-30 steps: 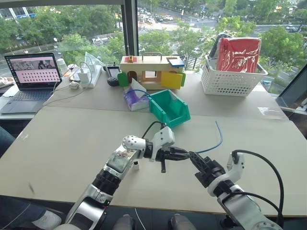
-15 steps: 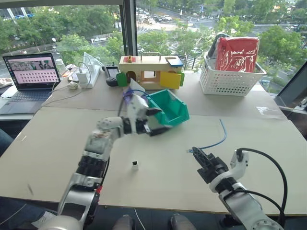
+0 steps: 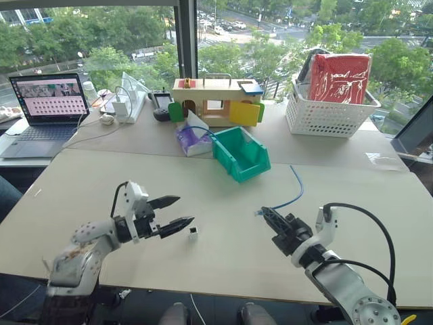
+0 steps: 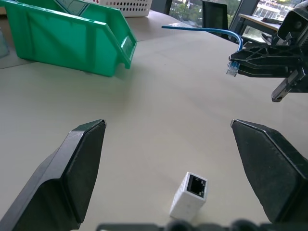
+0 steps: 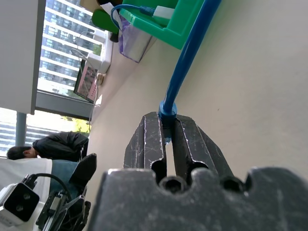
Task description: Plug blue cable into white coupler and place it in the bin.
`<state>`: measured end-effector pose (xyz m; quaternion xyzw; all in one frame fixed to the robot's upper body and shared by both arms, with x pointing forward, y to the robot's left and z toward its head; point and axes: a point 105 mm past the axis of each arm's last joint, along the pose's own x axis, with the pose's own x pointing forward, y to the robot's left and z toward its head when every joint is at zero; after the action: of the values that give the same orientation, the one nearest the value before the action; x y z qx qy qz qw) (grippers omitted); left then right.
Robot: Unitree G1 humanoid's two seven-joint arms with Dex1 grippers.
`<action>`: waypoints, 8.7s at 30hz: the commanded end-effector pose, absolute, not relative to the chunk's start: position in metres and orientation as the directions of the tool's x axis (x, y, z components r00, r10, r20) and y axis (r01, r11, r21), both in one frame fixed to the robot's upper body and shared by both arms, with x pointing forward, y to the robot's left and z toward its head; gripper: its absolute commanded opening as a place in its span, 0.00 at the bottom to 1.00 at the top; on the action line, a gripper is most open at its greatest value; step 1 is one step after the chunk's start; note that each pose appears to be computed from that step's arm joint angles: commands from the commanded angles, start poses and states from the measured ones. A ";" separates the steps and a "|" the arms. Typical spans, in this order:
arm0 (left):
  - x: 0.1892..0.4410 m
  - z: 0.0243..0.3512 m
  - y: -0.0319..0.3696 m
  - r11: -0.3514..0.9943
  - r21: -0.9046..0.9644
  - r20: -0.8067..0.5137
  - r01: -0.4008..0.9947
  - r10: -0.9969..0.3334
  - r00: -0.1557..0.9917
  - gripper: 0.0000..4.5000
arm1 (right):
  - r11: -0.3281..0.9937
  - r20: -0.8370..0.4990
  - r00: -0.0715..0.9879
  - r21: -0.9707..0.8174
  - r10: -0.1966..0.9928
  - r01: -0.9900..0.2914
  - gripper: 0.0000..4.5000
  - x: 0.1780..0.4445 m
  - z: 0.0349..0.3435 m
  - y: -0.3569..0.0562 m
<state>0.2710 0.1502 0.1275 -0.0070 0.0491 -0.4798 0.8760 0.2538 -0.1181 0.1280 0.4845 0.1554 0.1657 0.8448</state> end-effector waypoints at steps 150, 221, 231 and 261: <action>0.326 0.119 0.028 0.826 -0.159 -0.549 0.541 -0.530 0.646 1.00 | 0.439 -0.052 0.962 0.896 0.270 -0.075 0.00 0.230 0.127 -0.103; 0.329 0.084 0.030 -0.219 0.285 -0.562 0.933 -0.827 -0.022 0.14 | 0.499 0.021 0.979 0.858 0.203 -0.122 0.00 0.249 0.138 -0.121; 0.329 0.085 0.025 -0.192 0.260 -0.546 0.946 -0.838 -0.020 0.73 | 0.502 0.020 0.980 0.857 0.199 -0.119 0.00 0.249 0.138 -0.122; 0.333 0.076 0.018 -0.168 0.204 -0.455 0.964 -0.889 -0.059 0.64 | 0.519 0.033 0.982 0.845 0.184 -0.125 0.00 0.253 0.142 -0.128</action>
<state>0.3323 0.0172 0.0746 0.2426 0.0788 -0.7194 0.6461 0.2541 -0.1265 0.1298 0.4838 0.0532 0.0774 0.8701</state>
